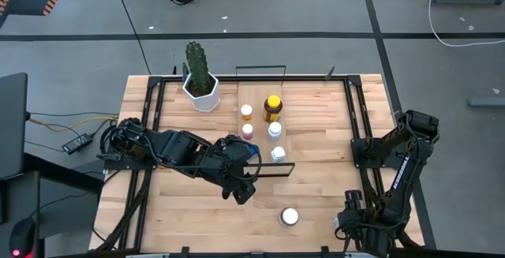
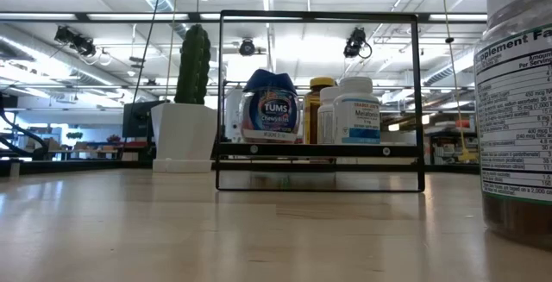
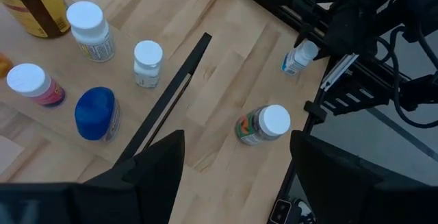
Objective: Pick and place medicine bottles onto shelf by color
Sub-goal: Put the white and blue medicine bottle on the shelf, then adjust the large orange medicine bottle on the shelf
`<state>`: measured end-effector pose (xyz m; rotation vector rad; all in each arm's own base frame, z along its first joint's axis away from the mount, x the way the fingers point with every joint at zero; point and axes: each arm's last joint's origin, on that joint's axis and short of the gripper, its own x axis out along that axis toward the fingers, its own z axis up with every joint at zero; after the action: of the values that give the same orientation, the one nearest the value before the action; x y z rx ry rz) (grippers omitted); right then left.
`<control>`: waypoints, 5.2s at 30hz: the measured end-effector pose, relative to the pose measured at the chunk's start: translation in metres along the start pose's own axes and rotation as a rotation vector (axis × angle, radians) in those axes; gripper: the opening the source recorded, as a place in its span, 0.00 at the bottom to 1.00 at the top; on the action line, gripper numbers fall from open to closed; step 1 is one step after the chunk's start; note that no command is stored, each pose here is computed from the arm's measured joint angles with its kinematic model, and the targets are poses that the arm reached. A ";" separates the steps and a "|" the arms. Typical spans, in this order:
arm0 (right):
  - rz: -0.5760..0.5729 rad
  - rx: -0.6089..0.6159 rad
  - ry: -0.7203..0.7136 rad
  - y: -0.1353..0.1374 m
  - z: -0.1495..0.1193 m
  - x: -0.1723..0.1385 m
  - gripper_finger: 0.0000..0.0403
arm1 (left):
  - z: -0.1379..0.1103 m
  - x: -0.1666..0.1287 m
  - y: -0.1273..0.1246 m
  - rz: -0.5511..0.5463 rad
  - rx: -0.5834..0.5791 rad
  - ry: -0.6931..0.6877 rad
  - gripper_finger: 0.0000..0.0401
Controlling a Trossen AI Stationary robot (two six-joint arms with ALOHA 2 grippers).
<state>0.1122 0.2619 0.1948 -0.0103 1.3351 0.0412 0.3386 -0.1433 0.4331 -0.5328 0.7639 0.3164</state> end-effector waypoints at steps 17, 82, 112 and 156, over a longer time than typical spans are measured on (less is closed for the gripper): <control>-0.090 0.192 0.012 -0.010 0.019 -0.016 0.46 | -0.002 0.000 0.003 0.025 0.019 0.018 0.67; -0.338 0.578 -0.155 -0.468 0.234 -0.047 0.46 | 0.104 -0.052 0.154 0.324 0.144 -0.125 0.67; -0.312 0.746 -0.163 -0.465 0.230 -0.021 0.46 | 0.109 -0.051 0.155 0.312 0.098 -0.165 0.67; -0.272 0.766 -0.197 -0.464 0.240 -0.085 0.59 | 0.107 -0.051 0.154 0.314 0.099 -0.156 0.67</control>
<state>0.3420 -0.1965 0.3256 0.4482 1.0735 -0.6827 0.2946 0.0400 0.4821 -0.2889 0.7071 0.6012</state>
